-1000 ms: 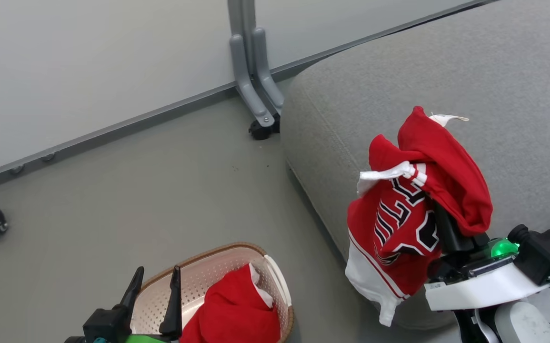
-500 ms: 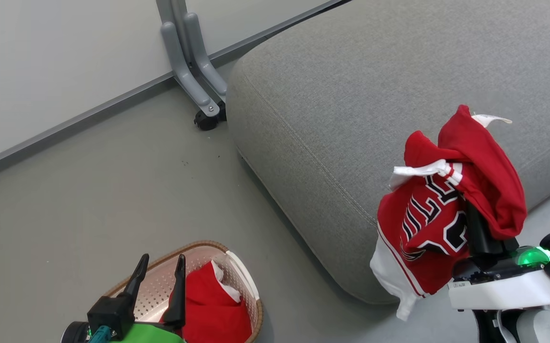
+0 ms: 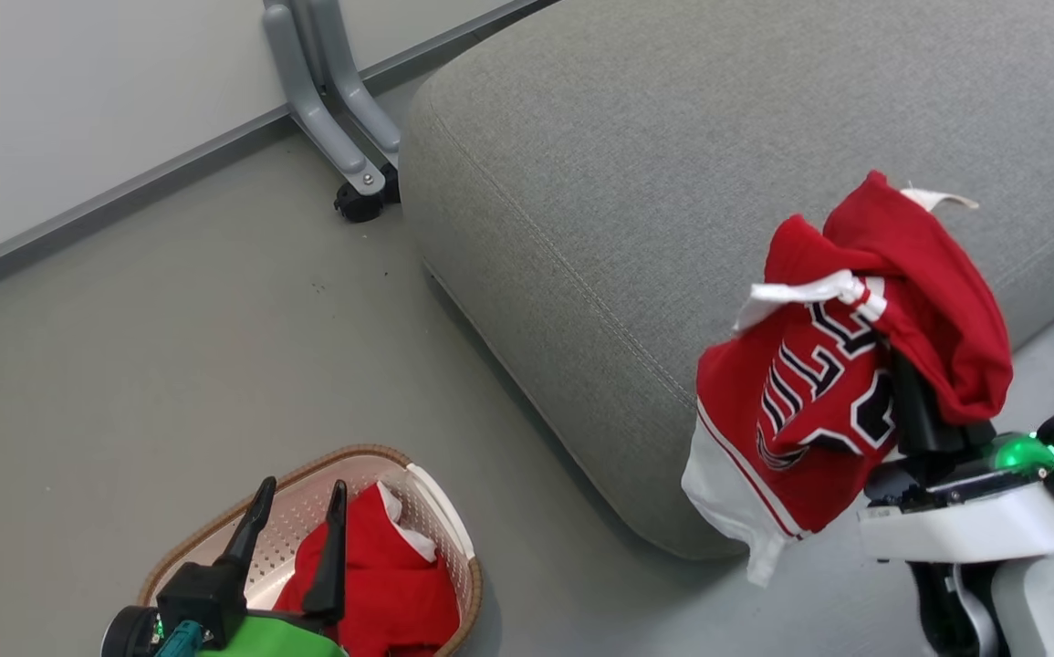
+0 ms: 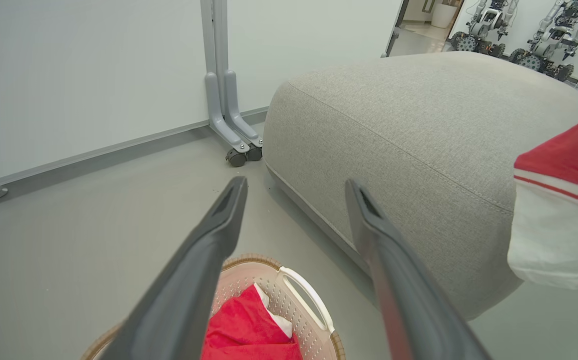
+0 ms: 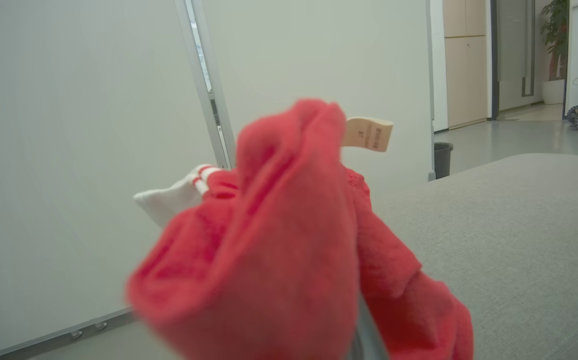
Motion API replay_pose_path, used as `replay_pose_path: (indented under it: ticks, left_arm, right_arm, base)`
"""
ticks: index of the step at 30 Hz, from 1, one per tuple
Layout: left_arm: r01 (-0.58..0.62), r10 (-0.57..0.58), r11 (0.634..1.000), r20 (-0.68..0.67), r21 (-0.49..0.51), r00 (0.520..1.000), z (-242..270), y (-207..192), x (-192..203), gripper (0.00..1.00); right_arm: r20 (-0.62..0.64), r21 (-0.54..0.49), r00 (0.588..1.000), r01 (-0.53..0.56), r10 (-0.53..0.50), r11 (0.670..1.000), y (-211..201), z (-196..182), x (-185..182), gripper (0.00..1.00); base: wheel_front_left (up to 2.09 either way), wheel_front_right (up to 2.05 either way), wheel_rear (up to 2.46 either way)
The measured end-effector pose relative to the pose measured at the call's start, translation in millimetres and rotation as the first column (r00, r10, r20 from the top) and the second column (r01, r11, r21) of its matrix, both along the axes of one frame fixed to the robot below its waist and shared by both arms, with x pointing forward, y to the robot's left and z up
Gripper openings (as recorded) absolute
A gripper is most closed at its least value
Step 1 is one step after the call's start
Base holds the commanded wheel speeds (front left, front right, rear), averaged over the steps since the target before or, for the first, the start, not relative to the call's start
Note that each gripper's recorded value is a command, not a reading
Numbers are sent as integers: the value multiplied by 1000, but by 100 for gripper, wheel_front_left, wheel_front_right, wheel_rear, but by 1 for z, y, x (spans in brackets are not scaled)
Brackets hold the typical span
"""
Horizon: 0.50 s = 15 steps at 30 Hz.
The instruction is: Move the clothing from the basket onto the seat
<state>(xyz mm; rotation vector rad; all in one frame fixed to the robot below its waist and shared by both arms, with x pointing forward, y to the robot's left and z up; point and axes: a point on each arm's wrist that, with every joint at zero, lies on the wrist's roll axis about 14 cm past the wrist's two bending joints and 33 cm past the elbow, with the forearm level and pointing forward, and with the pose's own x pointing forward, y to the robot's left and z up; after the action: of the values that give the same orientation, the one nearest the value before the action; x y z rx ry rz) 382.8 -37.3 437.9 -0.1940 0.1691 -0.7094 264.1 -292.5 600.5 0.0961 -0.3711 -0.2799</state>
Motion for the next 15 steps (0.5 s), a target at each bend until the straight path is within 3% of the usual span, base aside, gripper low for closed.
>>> replay_pose_path:
  ticks: [6, 15]
  left_arm:
    - [56, -57, 998, 21, 35, 998, -7, -2, 7, 100]
    - [67, -69, 997, 47, 40, 997, -19, 8, 37, 100]
  right_arm:
    - [48, -84, 999, 23, -19, 996, -19, 29, 25, 0]
    - [41, -265, 999, -14, 26, 964, -35, 60, 102, 0]
  base:
    - [0, 0, 0]
    - [0, 0, 0]
